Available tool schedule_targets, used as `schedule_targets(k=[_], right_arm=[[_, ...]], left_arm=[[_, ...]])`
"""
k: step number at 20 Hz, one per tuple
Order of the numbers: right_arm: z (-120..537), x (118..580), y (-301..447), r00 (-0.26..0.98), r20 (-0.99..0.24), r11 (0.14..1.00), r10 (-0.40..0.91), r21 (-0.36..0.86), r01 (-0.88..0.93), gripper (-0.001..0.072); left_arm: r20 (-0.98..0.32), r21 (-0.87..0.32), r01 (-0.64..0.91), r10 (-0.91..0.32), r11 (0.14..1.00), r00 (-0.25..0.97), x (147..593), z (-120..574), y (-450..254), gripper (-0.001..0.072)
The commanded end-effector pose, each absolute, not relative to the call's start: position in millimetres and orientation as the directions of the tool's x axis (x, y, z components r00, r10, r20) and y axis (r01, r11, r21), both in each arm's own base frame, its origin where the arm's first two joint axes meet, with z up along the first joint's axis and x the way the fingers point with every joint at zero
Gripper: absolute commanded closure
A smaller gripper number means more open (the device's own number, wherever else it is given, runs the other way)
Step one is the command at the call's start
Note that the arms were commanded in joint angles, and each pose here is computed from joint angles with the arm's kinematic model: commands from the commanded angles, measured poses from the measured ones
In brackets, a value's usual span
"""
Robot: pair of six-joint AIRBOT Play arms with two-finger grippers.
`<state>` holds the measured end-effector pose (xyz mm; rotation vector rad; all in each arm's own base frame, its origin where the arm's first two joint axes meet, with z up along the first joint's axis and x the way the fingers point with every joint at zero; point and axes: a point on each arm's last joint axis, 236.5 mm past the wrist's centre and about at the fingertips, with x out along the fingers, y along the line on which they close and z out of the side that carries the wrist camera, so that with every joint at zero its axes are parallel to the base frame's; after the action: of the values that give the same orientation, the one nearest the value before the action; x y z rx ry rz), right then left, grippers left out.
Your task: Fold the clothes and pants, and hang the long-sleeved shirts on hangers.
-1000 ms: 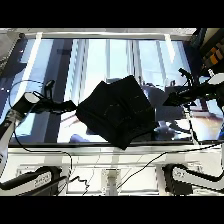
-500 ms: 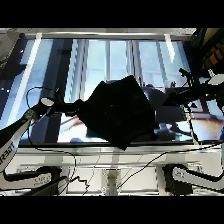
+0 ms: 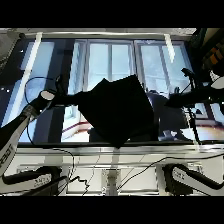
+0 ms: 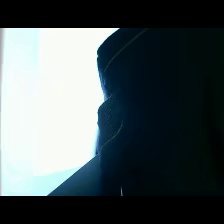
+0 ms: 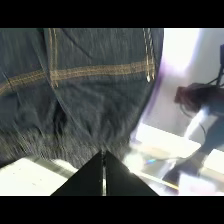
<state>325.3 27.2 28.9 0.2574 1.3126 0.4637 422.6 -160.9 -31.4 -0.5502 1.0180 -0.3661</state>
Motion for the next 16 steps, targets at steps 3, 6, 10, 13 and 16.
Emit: schedule_targets(k=[3,6,10,13,16], right_arm=[[-23.5,268.5,58.5,0.157,-0.829,0.838,0.536,0.546,0.018,0.0672],[-49.2,246.6,90.2,0.162,-0.751,0.714,0.64,0.66,0.235,0.0631],[-76.5,226.7,101.3,0.161,-0.731,0.609,0.663,0.651,0.453,0.0165],[-83.6,229.0,106.5,0.209,-0.709,0.495,0.674,0.642,0.586,0.0149],[-89.5,247.1,102.9,0.309,-0.693,0.365,0.651,0.643,0.673,0.0149]], left_arm=[[-0.619,-0.497,0.231,-0.529,0.836,0.58,415.8,48.9,-162.4,0.0688],[-0.568,-0.471,0.294,-0.541,0.831,0.62,405.9,85.8,-167.4,0.0688],[-0.572,-0.481,0.32,-0.569,0.816,0.591,392.5,92.2,-173.7,0.0687],[-0.593,-0.491,0.327,-0.585,0.808,0.554,385.0,85.4,-177.7,0.0687],[-0.593,-0.491,0.327,-0.585,0.807,0.553,384.8,85.3,-177.8,0.0687]])
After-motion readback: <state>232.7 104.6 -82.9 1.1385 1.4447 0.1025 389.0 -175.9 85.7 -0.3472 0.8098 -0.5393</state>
